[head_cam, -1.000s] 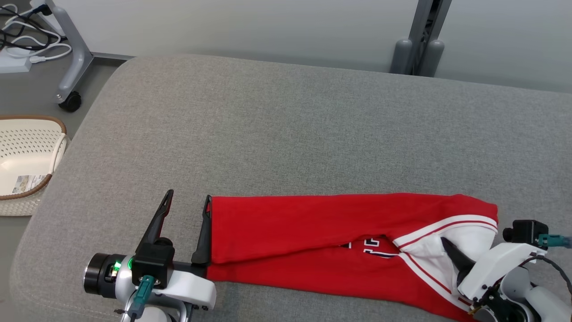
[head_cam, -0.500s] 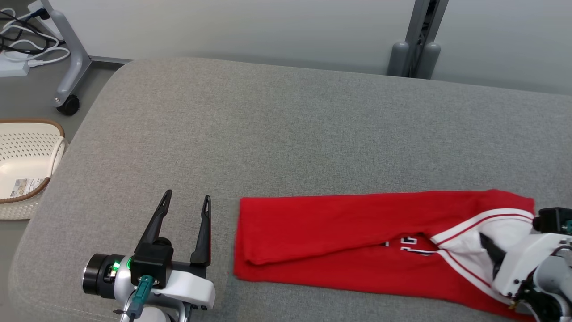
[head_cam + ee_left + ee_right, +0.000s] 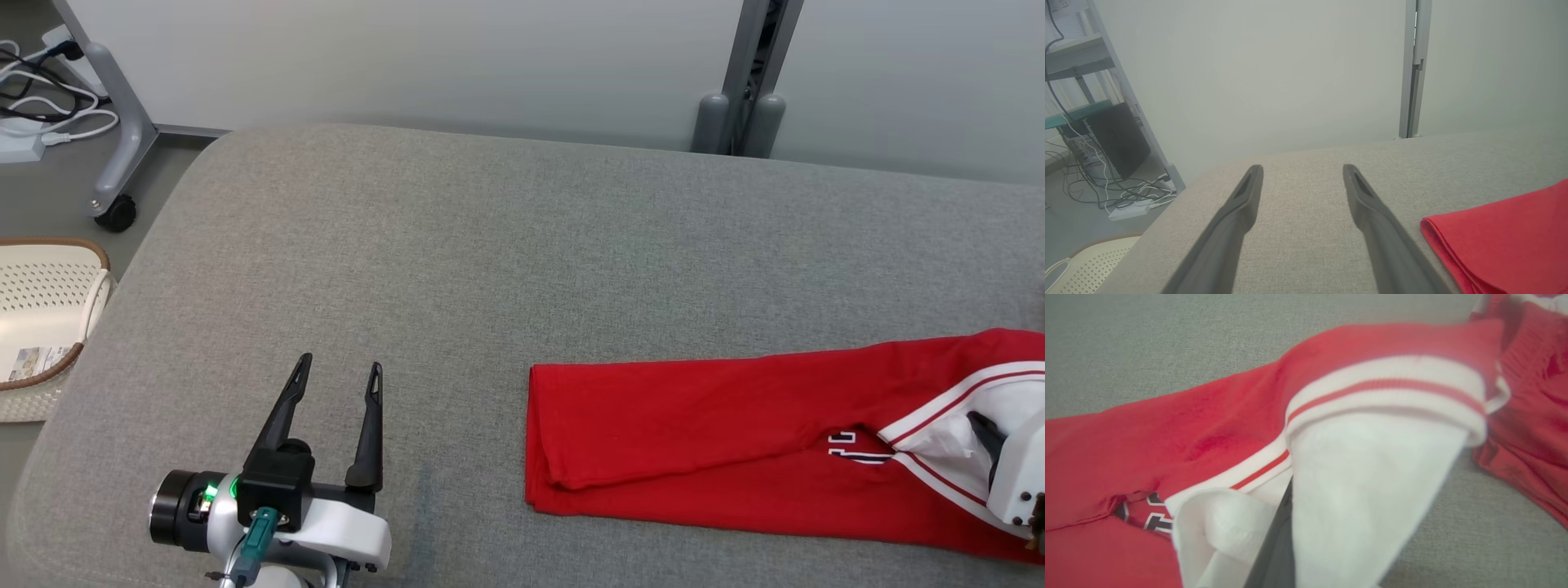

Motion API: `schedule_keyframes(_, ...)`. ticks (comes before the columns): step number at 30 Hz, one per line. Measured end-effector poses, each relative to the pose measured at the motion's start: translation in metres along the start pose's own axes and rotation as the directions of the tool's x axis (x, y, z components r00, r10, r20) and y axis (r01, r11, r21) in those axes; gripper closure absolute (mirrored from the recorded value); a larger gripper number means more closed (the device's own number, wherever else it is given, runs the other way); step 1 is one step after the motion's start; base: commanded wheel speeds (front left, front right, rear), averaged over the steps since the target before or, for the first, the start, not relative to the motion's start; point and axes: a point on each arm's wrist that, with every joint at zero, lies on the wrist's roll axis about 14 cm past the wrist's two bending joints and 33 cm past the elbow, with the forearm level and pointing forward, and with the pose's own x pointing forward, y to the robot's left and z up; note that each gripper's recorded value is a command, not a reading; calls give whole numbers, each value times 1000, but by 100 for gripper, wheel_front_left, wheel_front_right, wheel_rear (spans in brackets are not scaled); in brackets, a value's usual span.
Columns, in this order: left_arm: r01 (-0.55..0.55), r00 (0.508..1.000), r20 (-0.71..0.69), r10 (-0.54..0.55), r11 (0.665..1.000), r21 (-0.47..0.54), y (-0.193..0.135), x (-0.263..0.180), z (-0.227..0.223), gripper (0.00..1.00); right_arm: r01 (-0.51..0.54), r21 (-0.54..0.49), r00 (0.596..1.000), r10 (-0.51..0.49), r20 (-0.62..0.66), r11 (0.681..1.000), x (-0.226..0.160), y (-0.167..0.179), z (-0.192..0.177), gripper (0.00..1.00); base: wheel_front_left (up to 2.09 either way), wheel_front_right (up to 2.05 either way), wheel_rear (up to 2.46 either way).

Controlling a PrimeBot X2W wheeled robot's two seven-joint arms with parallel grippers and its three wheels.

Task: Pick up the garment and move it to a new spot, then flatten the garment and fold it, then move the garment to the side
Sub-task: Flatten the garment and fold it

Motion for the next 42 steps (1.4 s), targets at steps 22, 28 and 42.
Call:
schedule_keyframes(22, 21, 1000, 19, -21, 999, -43, -14, -7, 7, 0, -212, -81, 977, 213, 4, 974, -29, 77, 35, 100, 0, 0, 0)
schedule_keyframes(28, 24, 1000, 19, -23, 999, -48, -16, -8, 7, 0, -297, -78, 955, 296, -28, 952, -33, 112, 27, 100, 0, 0, 0)
schedule_keyframes(42, -20, 1000, -5, 20, 998, -57, -4, -14, 0, 0, -417, -11, 908, 416, -46, 909, -17, 186, 19, 100, 0, 0, 0)
